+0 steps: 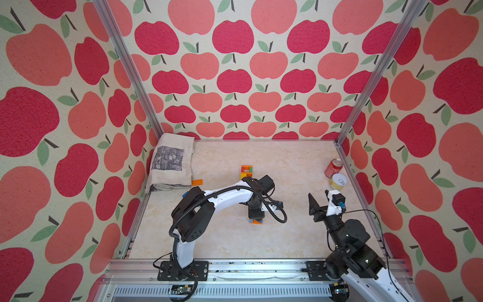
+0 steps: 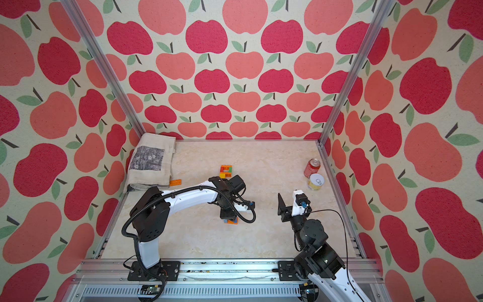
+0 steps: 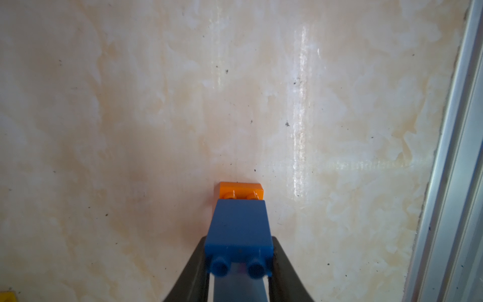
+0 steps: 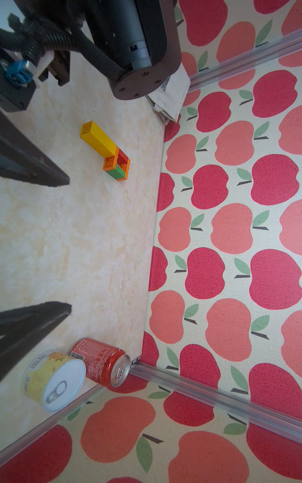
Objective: Assemble the letter p with lego
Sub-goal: Assemble the lego brick with the lego brick.
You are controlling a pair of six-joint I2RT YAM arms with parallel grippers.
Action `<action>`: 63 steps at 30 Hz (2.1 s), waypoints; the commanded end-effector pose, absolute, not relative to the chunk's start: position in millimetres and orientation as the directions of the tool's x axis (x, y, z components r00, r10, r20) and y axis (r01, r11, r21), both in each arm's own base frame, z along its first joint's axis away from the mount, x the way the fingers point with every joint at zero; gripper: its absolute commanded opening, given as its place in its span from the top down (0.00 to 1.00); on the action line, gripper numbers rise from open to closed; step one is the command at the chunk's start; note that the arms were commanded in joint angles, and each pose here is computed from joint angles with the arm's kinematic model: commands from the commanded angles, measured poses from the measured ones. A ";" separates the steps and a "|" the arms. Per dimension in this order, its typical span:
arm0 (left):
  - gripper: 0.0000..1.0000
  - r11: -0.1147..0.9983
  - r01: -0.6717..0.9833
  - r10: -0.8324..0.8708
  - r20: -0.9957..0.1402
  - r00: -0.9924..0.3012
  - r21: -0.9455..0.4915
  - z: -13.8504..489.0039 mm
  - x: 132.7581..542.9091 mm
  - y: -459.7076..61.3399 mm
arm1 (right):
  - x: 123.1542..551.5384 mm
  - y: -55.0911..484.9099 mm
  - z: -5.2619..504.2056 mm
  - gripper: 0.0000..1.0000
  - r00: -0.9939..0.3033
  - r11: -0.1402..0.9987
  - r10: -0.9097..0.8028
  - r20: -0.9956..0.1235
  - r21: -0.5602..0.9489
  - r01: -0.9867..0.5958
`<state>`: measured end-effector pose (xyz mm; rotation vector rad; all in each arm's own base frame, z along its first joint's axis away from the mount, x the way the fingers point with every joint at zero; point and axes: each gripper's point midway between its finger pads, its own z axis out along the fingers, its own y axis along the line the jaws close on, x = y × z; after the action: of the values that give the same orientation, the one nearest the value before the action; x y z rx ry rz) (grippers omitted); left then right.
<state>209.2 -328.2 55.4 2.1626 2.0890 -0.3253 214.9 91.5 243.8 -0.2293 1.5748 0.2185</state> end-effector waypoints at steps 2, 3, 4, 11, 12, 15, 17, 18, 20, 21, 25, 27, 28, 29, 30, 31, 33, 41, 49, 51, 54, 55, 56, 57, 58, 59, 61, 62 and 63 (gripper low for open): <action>0.75 -0.040 0.997 0.979 -0.203 0.027 -0.060 47.4 210.5 -330.9 | 216.2 93.7 238.2 0.27 -0.031 0.958 0.002 -1.000 0.011 -0.288; 0.75 -0.040 0.997 0.979 -0.200 0.027 -0.062 46.7 209.8 -330.9 | 216.4 93.7 237.9 0.27 -0.030 0.958 0.002 -1.000 0.010 -0.287; 0.75 -0.040 0.997 0.979 -0.202 0.027 -0.060 46.6 210.0 -332.0 | 216.3 94.1 237.5 0.27 -0.031 0.957 0.002 -1.000 0.011 -0.289; 0.74 -0.075 0.995 0.978 -0.198 0.062 -0.060 42.8 204.3 -330.5 | 216.6 95.2 236.9 0.27 -0.031 0.956 0.000 -1.000 0.009 -0.293; 0.74 -0.081 0.995 0.979 -0.195 0.068 -0.057 42.2 204.0 -328.9 | 216.5 95.4 237.2 0.27 -0.029 0.956 0.000 -1.000 0.009 -0.295; 0.73 -0.107 0.993 0.976 -0.197 0.096 -0.045 42.2 202.6 -325.9 | 216.7 96.2 237.0 0.26 -0.029 0.955 0.000 -1.000 0.009 -0.298; 0.73 -0.129 0.991 0.972 -0.201 0.120 -0.034 43.4 201.7 -324.6 | 216.6 96.3 237.5 0.26 -0.027 0.954 0.002 -1.000 0.010 -0.299; 0.73 -0.140 0.990 0.971 -0.199 0.131 -0.028 43.3 201.6 -323.5 | 216.9 96.7 236.0 0.26 -0.030 0.954 -0.001 -1.000 0.008 -0.299; 0.73 -0.157 0.987 0.969 -0.197 0.150 -0.021 43.3 201.7 -322.1 | 216.9 97.2 236.0 0.26 -0.029 0.954 0.000 -1.000 0.009 -0.301; 0.72 -0.166 0.986 0.968 -0.192 0.159 -0.019 42.3 201.4 -321.4 | 216.9 97.2 236.1 0.26 -0.028 0.953 0.001 -1.000 0.009 -0.302; 0.72 -0.184 0.983 0.967 -0.184 0.177 -0.023 40.0 200.0 -321.1 | 217.1 97.6 235.1 0.26 -0.031 0.953 -0.001 -1.000 0.008 -0.302; 0.72 -0.196 0.980 0.964 -0.187 0.189 -0.019 41.8 200.0 -322.4 | 217.1 97.5 235.5 0.25 -0.030 0.953 0.000 -1.000 0.009 -0.302; 0.72 -0.200 0.980 0.963 -0.186 0.193 -0.017 43.1 200.0 -322.8 | 217.1 97.5 235.3 0.25 -0.030 0.953 0.000 -1.000 0.009 -0.302; 0.72 -0.203 0.979 0.963 -0.185 0.197 -0.016 44.2 200.1 -322.9 | 217.0 97.6 235.5 0.25 -0.029 0.953 0.000 -1.000 0.009 -0.303; 0.72 -0.205 0.979 0.963 -0.183 0.198 -0.017 45.8 200.1 -322.7 | 217.1 97.5 235.6 0.25 -0.028 0.953 0.001 -1.000 0.009 -0.302; 0.72 -0.204 0.979 0.964 -0.175 0.198 -0.018 46.6 200.6 -321.9 | 217.3 97.6 235.2 0.25 -0.029 0.953 0.000 -1.000 0.009 -0.302; 0.72 -0.208 0.978 0.966 -0.159 0.202 -0.017 47.4 200.8 -320.8 | 216.9 97.9 235.4 0.25 -0.029 0.953 0.000 -1.000 0.009 -0.304; 0.72 -0.191 0.981 0.974 -0.128 0.187 -0.022 47.8 199.8 -320.9 | 217.0 98.2 234.6 0.25 -0.030 0.952 -0.001 -1.000 0.009 -0.306; 0.72 -0.175 0.984 0.981 -0.090 0.171 -0.031 43.9 194.6 -323.9 | 217.1 99.0 234.7 0.25 -0.031 0.951 -0.001 -1.000 0.008 -0.309; 0.72 -0.180 0.983 0.978 -0.108 0.176 -0.024 46.2 193.4 -324.5 | 217.0 99.4 234.7 0.25 -0.031 0.951 0.000 -1.000 0.010 -0.311; 0.72 -0.186 0.983 0.974 -0.136 0.183 -0.006 52.5 193.7 -325.5 | 216.9 99.9 234.9 0.25 -0.030 0.949 0.000 -1.000 0.009 -0.314; 0.72 -0.185 0.983 0.973 -0.143 0.183 0.000 55.3 194.3 -325.7 | 217.0 100.0 234.8 0.25 -0.031 0.949 0.001 -1.000 0.011 -0.314; 0.72 -0.184 0.983 0.971 -0.151 0.183 0.004 57.5 195.2 -326.3 | 217.0 100.2 234.9 0.25 -0.030 0.949 0.001 -1.000 0.011 -0.314; 0.72 -0.183 0.983 0.969 -0.164 0.182 0.009 60.4 196.3 -327.0 | 216.9 100.3 234.7 0.25 -0.031 0.949 0.002 -1.000 0.011 -0.315; 0.72 -0.188 0.982 0.967 -0.175 0.187 0.012 62.4 196.2 -328.3 | 216.9 100.4 234.8 0.25 -0.031 0.949 0.001 -1.000 0.011 -0.315; 0.72 -0.192 0.981 0.965 -0.180 0.191 0.013 62.9 196.0 -328.8 | 216.9 100.5 234.7 0.25 -0.031 0.949 0.001 -1.000 0.011 -0.316; 0.72 -0.196 0.980 0.960 -0.197 0.197 0.024 66.9 198.0 -330.7 | 216.9 100.2 235.2 0.24 -0.030 0.949 0.002 -1.000 0.012 -0.315; 0.71 -0.200 0.979 0.958 -0.202 0.201 0.028 67.8 198.8 -331.1 | 216.9 100.5 234.8 0.25 -0.030 0.949 0.001 -1.000 0.011 -0.316; 0.71 -0.204 0.978 0.956 -0.207 0.206 0.031 68.5 199.3 -331.5 | 216.9 100.6 234.5 0.24 -0.032 0.949 0.000 -1.000 0.010 -0.317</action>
<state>200.3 -330.5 57.9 2.3250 1.9146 -0.1777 215.1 99.3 236.4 -0.2640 1.5876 0.2423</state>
